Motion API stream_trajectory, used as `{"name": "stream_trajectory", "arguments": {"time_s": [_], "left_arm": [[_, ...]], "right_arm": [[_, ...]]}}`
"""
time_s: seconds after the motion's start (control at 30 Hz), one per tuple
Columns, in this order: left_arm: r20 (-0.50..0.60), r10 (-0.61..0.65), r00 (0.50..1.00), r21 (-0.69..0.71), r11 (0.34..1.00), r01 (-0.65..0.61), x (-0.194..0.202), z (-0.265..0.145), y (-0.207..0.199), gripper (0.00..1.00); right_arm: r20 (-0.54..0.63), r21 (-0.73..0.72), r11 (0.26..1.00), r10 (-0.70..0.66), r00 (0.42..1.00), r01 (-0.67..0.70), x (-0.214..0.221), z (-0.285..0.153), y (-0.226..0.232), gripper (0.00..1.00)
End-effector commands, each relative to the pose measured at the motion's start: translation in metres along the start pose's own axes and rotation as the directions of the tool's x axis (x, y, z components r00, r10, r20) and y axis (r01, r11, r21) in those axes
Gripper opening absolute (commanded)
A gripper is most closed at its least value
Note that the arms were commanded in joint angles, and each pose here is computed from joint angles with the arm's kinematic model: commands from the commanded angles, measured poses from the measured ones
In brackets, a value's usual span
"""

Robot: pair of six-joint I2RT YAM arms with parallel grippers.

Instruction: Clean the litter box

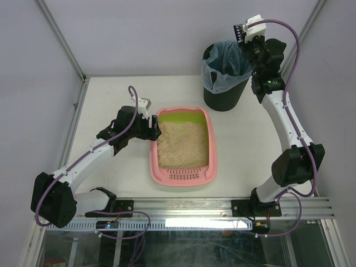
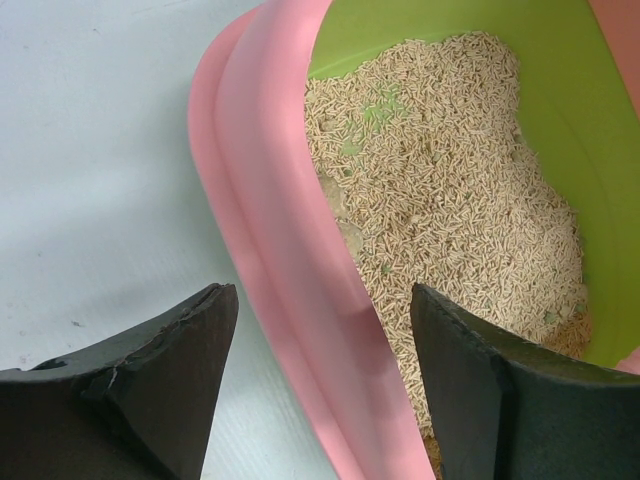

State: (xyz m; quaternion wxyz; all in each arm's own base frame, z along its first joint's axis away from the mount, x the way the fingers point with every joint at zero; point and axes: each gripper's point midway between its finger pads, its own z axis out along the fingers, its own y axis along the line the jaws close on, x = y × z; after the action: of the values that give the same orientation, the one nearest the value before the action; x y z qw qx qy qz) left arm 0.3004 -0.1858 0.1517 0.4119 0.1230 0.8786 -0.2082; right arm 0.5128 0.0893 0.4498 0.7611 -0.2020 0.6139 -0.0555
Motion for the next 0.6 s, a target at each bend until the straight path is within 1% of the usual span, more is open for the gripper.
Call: {"name": "stream_trajectory", "arguments": {"time_s": [0.0,0.1,0.2,0.27,0.37,0.43,0.47,0.57], "left_arm": [[0.078,0.027,0.997,0.027,0.999,-0.030,-0.030,-0.006,-0.006,0.72],[0.082,0.030,0.996,0.028,0.999,-0.032,-0.031,-0.007,-0.006,0.71],[0.089,0.030,0.996,0.032,0.999,-0.033,-0.032,-0.009,-0.007,0.70],[0.098,0.031,0.995,0.038,0.999,-0.035,-0.034,-0.012,-0.009,0.69],[0.112,0.033,0.993,0.040,0.998,-0.037,-0.036,-0.016,-0.010,0.68],[0.117,0.033,0.993,0.038,0.999,-0.037,-0.037,-0.017,-0.009,0.68],[0.119,0.033,0.992,0.034,0.999,-0.037,-0.038,-0.018,-0.009,0.68],[0.115,0.029,0.993,0.036,0.999,-0.033,-0.037,-0.018,-0.009,0.67]], "right_arm": [[0.101,0.092,0.989,0.102,0.990,-0.112,-0.055,-0.015,-0.022,0.00],[0.138,0.050,0.959,0.270,0.953,-0.279,-0.076,-0.028,-0.017,0.00],[0.135,0.020,0.898,0.434,0.891,-0.440,-0.084,-0.046,-0.010,0.00],[0.127,-0.028,0.844,0.534,0.836,-0.535,-0.090,-0.062,0.000,0.00],[0.066,-0.093,0.727,0.687,0.724,-0.681,-0.091,-0.084,0.024,0.00],[-0.005,-0.116,0.669,0.739,0.674,-0.734,-0.083,-0.098,0.048,0.00],[-0.048,-0.120,0.652,0.749,0.661,-0.748,-0.075,-0.105,0.064,0.00],[-0.136,-0.105,0.647,0.743,0.656,-0.755,-0.063,-0.126,0.104,0.00]]}}
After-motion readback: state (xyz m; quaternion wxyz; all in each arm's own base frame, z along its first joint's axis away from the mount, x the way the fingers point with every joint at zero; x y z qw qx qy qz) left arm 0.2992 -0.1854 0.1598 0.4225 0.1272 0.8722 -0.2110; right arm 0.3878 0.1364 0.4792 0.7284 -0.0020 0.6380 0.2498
